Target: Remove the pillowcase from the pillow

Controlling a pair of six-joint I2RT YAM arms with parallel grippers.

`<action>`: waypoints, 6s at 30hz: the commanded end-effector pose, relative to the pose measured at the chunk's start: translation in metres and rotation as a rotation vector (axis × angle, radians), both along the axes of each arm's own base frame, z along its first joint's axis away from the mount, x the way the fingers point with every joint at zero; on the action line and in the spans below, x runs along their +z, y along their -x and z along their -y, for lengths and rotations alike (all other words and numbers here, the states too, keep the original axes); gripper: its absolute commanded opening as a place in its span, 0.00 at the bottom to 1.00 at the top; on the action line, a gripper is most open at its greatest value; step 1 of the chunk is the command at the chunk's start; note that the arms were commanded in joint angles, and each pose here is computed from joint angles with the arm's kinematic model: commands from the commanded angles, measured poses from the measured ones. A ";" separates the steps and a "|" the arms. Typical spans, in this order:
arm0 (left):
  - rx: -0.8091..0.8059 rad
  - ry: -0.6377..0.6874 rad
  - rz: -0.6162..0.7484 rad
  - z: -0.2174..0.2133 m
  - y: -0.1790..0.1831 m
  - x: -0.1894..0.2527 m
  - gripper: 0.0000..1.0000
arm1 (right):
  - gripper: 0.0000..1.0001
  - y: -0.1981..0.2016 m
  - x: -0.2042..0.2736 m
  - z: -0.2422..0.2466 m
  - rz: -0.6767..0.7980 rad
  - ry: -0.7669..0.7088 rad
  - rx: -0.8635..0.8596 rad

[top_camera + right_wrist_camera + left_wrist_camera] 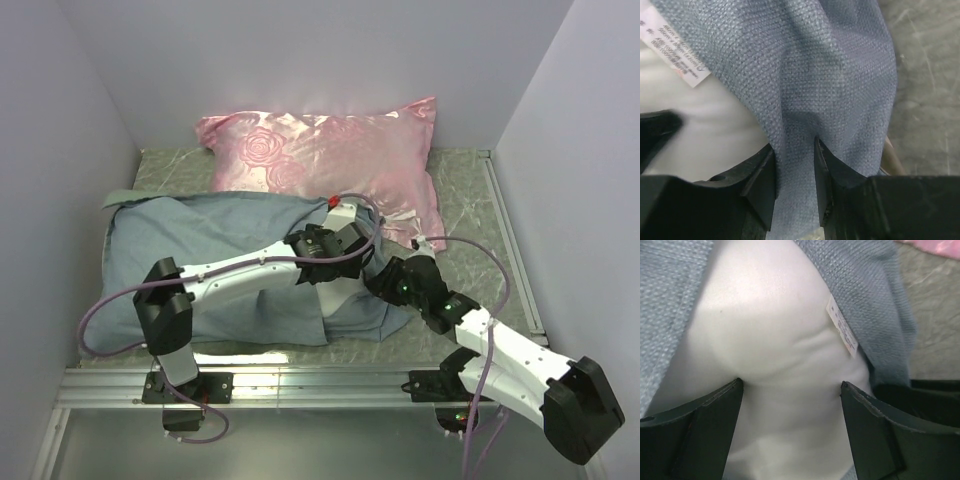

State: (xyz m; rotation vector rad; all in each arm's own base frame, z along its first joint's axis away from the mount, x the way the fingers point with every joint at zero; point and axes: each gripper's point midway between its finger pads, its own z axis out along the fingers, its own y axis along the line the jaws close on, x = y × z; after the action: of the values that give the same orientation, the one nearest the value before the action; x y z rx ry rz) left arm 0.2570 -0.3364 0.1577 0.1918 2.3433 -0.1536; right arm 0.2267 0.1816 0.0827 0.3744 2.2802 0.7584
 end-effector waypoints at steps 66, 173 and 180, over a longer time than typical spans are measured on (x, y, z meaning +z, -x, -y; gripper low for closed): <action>-0.070 0.364 0.000 -0.018 -0.103 0.146 0.01 | 0.00 0.023 -0.014 0.017 0.016 -0.021 -0.041; -0.021 1.147 0.363 -0.061 0.056 0.239 0.01 | 0.75 -0.108 0.218 0.045 0.288 -0.046 -0.126; -0.039 0.981 0.176 0.038 0.021 0.139 0.15 | 0.80 -0.060 0.200 0.046 0.293 -0.088 -0.072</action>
State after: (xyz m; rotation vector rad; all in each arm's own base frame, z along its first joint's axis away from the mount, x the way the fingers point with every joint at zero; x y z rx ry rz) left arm 0.2263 -0.3444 0.2796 -0.1805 1.9060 -1.0852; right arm 0.3059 0.1354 0.3125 0.3691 1.8791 0.8215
